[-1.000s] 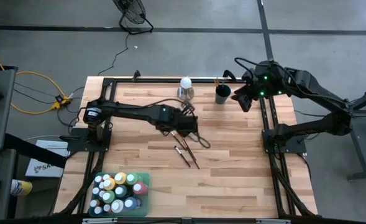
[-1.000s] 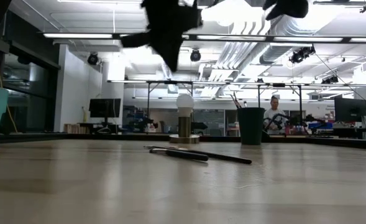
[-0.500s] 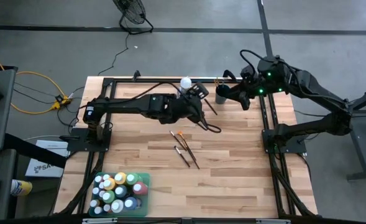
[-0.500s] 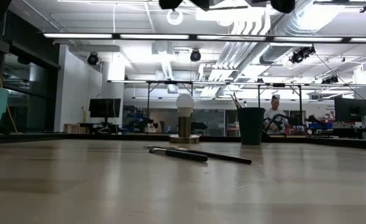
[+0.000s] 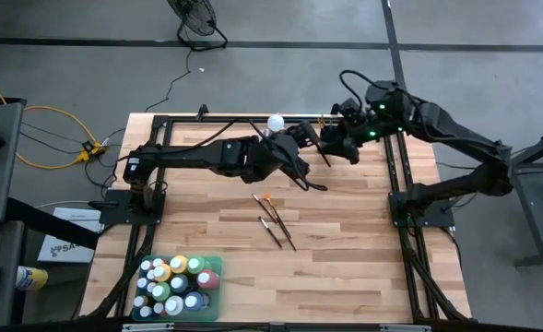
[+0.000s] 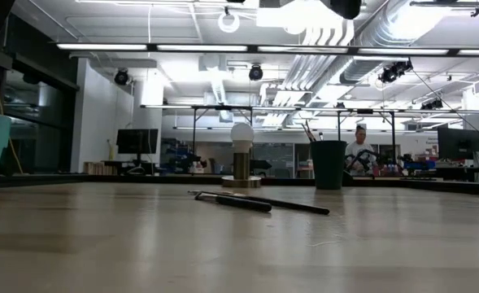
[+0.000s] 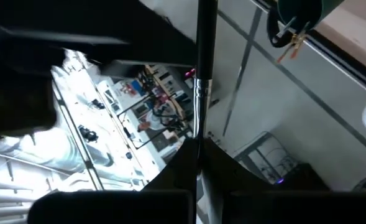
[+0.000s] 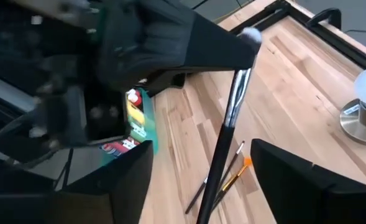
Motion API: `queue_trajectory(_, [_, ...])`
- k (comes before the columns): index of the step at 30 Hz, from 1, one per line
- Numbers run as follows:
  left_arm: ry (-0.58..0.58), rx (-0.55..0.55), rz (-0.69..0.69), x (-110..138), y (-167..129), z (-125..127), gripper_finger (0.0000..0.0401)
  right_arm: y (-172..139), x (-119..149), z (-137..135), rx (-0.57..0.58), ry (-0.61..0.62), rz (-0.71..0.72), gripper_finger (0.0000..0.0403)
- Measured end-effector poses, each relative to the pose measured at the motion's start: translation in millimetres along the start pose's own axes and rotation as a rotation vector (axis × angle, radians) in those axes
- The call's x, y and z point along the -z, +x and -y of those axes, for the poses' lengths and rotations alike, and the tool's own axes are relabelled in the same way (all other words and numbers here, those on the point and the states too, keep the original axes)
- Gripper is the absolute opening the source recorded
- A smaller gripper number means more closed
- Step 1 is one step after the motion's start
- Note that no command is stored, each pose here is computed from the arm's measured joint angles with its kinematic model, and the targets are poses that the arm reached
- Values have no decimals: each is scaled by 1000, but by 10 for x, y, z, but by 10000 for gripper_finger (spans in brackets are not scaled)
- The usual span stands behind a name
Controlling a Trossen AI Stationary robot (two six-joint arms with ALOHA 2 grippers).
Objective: Pick & Place Paint Supplies
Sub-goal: Put the silver paint brush into the black cup
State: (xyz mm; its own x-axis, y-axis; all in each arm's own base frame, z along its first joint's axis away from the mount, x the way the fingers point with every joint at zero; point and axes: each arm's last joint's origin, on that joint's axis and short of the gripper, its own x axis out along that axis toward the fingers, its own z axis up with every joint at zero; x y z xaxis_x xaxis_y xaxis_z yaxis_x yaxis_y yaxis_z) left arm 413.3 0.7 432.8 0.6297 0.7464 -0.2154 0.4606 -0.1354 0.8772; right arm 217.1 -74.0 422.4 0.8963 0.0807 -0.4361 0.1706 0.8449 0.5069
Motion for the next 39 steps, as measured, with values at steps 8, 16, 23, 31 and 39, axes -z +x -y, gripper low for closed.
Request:
queue_trajectory(8, [-1, -11, 12, -2, 0, -12, 2, 295, -111, 97, -13, -4, 24, 267])
queue_trajectory(16, [-2, -12, 12, -1, -1, -13, 2, 249, -159, 188, 5, 9, 50, 212])
queue_trajectory(23, [-2, -12, 12, -1, -1, -13, 2, 183, -188, 268, -60, 15, 35, 108])
queue_trajectory(31, [-2, -14, 24, -3, -4, -15, 2, 176, -186, 275, -68, -7, 30, 16])
queue_trajectory(39, [-26, -16, 36, -4, -4, -15, 7, 176, -181, 274, -80, -19, 22, 22])
